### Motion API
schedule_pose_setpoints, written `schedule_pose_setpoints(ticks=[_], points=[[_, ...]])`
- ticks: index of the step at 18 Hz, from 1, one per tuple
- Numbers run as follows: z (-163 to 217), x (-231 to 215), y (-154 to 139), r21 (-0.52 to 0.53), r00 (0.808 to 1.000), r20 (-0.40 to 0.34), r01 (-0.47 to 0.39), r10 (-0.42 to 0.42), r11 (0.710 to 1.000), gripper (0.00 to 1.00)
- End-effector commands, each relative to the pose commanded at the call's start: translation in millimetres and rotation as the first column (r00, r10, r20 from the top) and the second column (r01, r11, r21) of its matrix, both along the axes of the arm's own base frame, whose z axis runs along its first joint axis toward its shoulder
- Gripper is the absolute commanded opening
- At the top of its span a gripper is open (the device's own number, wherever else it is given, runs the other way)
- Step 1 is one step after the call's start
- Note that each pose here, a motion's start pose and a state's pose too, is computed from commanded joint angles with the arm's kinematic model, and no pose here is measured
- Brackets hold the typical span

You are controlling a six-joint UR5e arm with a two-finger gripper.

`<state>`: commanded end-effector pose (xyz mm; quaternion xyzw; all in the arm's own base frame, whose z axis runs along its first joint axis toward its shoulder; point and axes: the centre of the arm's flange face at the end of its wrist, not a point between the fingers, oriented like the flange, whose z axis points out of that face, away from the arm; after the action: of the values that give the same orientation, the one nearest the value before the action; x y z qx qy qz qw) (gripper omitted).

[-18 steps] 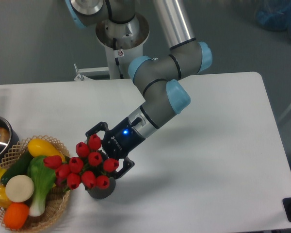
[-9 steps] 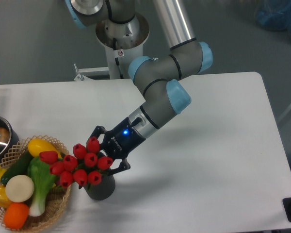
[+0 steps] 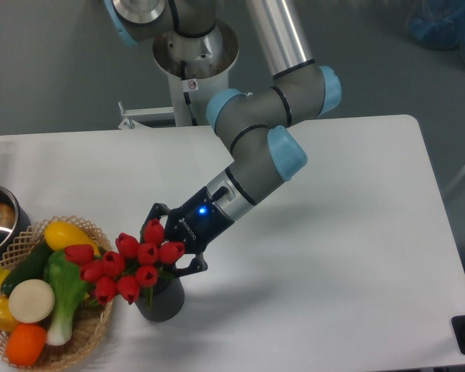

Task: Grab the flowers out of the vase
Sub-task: 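Close the gripper on the bunch of tulip stems, then lift the gripped tulips straight up out of the grey vase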

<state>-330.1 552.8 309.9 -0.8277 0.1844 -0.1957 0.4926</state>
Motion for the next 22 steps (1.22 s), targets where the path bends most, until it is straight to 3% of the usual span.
schedule_pose_setpoints(ticks=[16,22], points=[[49,-4,-6,0.091,0.991,0.127,-0.041,0.029,0.995,0.37],[73,-7,-5,0.145,0.992,0.124,-0.034,0.016,0.989,0.37]])
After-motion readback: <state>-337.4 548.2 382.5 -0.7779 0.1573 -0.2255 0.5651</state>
